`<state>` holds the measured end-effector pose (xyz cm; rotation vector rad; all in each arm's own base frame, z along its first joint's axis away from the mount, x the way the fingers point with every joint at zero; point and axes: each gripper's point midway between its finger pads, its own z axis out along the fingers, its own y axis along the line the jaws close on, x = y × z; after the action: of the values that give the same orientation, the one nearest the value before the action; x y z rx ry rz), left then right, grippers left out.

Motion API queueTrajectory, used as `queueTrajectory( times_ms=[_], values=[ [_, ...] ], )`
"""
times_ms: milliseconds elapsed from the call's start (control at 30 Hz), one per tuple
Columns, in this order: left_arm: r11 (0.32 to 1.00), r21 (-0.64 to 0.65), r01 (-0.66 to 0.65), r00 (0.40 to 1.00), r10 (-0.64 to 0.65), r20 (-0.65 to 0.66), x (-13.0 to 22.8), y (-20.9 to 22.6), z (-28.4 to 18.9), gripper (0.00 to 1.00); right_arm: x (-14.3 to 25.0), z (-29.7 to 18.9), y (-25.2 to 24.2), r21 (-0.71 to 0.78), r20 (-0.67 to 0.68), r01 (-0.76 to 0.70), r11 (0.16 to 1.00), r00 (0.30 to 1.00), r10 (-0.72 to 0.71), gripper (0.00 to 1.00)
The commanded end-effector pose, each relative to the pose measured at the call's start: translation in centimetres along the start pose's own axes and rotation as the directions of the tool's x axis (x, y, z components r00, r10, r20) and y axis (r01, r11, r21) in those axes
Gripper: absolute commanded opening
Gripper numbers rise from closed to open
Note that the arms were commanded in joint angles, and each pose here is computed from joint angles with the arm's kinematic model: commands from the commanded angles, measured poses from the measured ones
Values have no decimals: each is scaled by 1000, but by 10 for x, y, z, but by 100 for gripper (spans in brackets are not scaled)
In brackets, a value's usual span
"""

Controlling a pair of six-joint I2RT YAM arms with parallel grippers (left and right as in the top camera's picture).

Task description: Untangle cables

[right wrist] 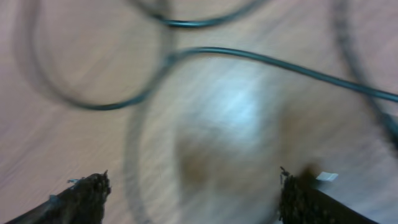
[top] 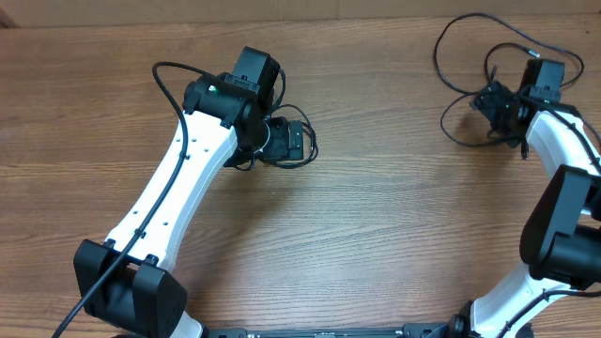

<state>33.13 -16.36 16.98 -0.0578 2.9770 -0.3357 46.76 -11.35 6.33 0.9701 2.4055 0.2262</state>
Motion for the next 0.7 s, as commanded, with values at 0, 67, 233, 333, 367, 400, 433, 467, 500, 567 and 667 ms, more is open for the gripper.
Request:
queueTrajectory(
  times_ms=[0, 67, 233, 333, 367, 400, 433, 467, 500, 567, 667],
  values=[
    [1000, 8, -5, 1000, 5, -12, 1, -2, 2, 100, 13, -9, 48, -137, -15, 167, 976, 985, -170, 93],
    [1000, 7, -5, 1000, 5, -12, 1, -2, 2, 99, 29, -2, 61, -151, -30, 277, 949, 958, -284, 95],
    [1000, 6, -5, 1000, 5, -14, 2, -2, 2, 100, 49, 18, 63, -37, -35, 438, 898, 898, -439, 100],
    [1000, 3, -4, 1000, 4, -21, 3, -1, 2, 99, 52, 29, 53, 53, -41, 457, 888, 889, -455, 100],
    [1000, 3, -4, 1000, 4, -22, 4, -1, 2, 100, 54, 33, 51, 55, -49, 457, 888, 889, -455, 100],
    [1000, 3, -3, 1000, 4, -22, 4, -1, 2, 99, 56, 37, 49, 56, -57, 458, 887, 889, -455, 100],
    [1000, 3, -3, 1000, 4, -22, 4, -1, 2, 100, 58, 41, 47, 58, -65, 458, 887, 888, -455, 100],
    [1000, 3, -4, 1000, 4, -22, 4, -1, 2, 100, 61, 46, 45, 60, -74, 458, 887, 888, -453, 100],
    [1000, 3, -4, 1000, 4, -21, 4, -1, 2, 100, 62, 49, 43, 62, -81, 457, 887, 888, -452, 97],
    [1000, 3, -4, 1000, 4, -22, 4, -1, 2, 100, 65, 54, 41, 64, -91, 458, 887, 888, -452, 91],
    [1000, 3, -4, 1000, 4, -21, 4, -1, 2, 100, 65, 55, 41, 62, -87, 458, 887, 888, -452, 76]
  ],
)
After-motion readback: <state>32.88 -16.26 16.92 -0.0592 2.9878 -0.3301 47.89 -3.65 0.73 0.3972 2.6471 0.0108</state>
